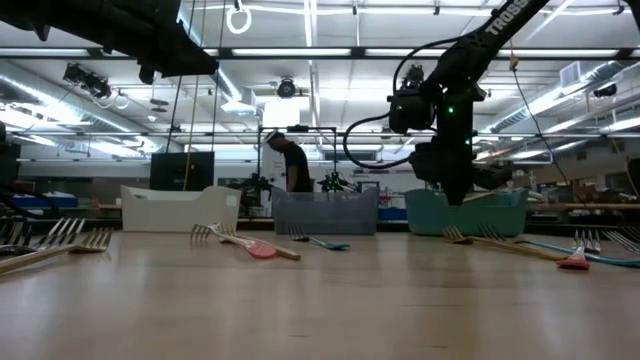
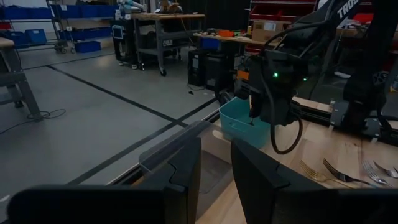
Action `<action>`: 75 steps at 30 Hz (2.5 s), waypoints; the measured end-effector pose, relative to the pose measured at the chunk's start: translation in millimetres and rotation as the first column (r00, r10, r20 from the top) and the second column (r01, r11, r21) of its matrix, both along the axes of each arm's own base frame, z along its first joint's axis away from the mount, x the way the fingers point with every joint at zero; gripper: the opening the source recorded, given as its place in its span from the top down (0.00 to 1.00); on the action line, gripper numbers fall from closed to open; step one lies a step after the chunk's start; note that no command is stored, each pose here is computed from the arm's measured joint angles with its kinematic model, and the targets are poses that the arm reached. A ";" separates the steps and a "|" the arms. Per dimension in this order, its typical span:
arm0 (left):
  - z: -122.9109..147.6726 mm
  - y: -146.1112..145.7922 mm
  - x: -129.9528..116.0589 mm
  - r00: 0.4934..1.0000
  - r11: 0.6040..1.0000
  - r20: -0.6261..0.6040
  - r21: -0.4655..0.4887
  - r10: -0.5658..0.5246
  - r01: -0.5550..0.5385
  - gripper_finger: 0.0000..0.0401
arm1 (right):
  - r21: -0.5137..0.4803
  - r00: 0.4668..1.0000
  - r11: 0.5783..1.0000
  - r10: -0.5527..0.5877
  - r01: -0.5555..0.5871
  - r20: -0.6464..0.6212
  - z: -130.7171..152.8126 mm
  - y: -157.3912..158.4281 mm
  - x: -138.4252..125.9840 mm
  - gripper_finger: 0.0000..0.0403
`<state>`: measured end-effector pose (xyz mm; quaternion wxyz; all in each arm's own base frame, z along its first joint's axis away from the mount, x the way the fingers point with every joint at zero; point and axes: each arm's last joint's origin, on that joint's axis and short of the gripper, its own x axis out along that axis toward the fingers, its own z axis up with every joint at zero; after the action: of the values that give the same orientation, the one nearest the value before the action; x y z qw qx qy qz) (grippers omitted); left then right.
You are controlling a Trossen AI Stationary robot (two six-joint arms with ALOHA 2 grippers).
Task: Sort silverware by color (type)
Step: Put the gold fork into the green bin
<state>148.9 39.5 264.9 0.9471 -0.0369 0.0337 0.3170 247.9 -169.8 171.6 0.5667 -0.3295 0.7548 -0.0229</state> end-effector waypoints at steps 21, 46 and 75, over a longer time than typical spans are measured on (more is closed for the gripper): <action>0.0 0.0 0.0 1.000 1.000 -0.001 0.001 0.000 0.000 0.76 | 0.112 0.991 0.992 -0.067 0.054 0.114 -1.6 -11.8 -5.8 0.93; 0.0 0.0 0.0 1.000 1.000 -0.001 0.001 0.000 0.000 0.76 | 0.006 0.997 1.000 -0.021 0.022 -0.078 -0.1 -16.0 -15.7 0.59; -1.7 -4.7 2.6 0.981 0.981 -0.054 0.034 -0.188 0.190 0.76 | 0.020 0.957 0.987 -0.157 0.157 0.245 48.9 23.7 -12.9 0.59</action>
<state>151.6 34.9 263.2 0.9723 -0.0072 0.0548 0.2271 235.0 -146.1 220.5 0.6523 -0.2632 0.7025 -0.1084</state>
